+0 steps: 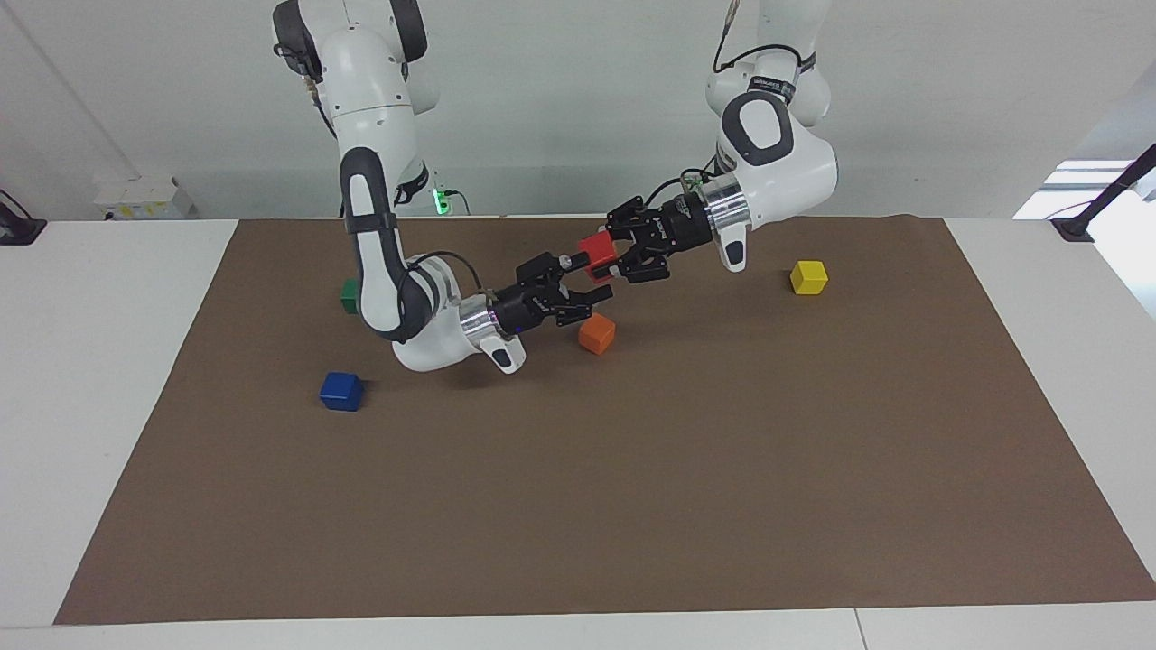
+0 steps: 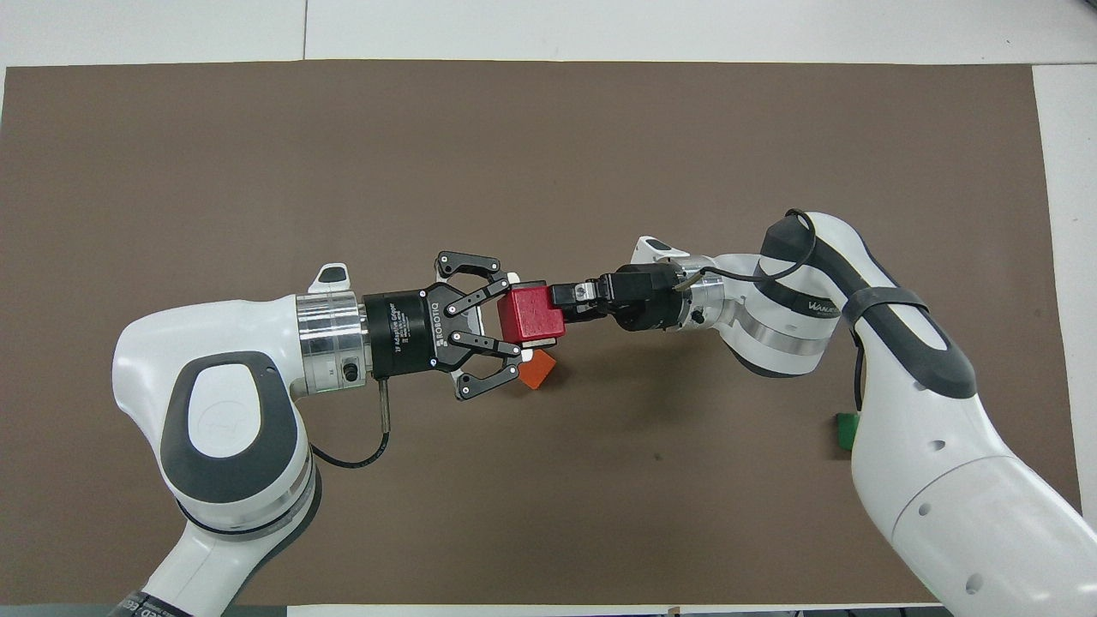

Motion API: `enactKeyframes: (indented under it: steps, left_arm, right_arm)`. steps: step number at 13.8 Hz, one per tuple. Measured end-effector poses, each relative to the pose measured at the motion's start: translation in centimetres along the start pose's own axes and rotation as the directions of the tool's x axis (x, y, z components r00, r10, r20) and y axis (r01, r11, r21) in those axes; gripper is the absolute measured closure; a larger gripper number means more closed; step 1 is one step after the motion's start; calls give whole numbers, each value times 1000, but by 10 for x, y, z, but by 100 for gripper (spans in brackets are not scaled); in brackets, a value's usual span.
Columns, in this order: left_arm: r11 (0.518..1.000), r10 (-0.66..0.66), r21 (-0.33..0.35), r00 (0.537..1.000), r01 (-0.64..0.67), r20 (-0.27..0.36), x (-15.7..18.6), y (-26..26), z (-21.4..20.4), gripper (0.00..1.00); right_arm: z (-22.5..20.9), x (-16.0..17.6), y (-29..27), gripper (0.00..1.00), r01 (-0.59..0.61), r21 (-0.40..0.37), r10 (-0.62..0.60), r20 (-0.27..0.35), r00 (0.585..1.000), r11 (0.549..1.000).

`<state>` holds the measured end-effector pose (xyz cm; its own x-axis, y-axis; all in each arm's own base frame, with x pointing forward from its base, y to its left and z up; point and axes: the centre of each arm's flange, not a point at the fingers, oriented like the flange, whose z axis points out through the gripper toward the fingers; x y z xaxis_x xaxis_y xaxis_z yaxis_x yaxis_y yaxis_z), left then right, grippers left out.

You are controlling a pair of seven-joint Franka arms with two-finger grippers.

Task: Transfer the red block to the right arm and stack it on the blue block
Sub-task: 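Close the right gripper on the red block's far side, then open the left gripper and draw it back from the red block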

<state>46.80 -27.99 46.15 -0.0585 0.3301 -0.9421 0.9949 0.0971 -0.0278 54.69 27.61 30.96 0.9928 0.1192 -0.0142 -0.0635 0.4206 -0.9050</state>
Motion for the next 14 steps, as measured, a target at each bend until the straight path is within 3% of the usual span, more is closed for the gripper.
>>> enactKeyframes:
  steps: [7, 14]
  left_arm:
    - [997, -49, -63, 999, 48, -1, 14, 10, 1, 45]
    - [996, -48, -74, 999, 48, -6, 12, 7, 5, 45]
  right_arm:
    - [0, -1, -1, 0, 0, 0, 0, 0, 1000, 1000]
    - [0, -2, -1, 0, 0, 0, 0, 0, 1000, 1000]
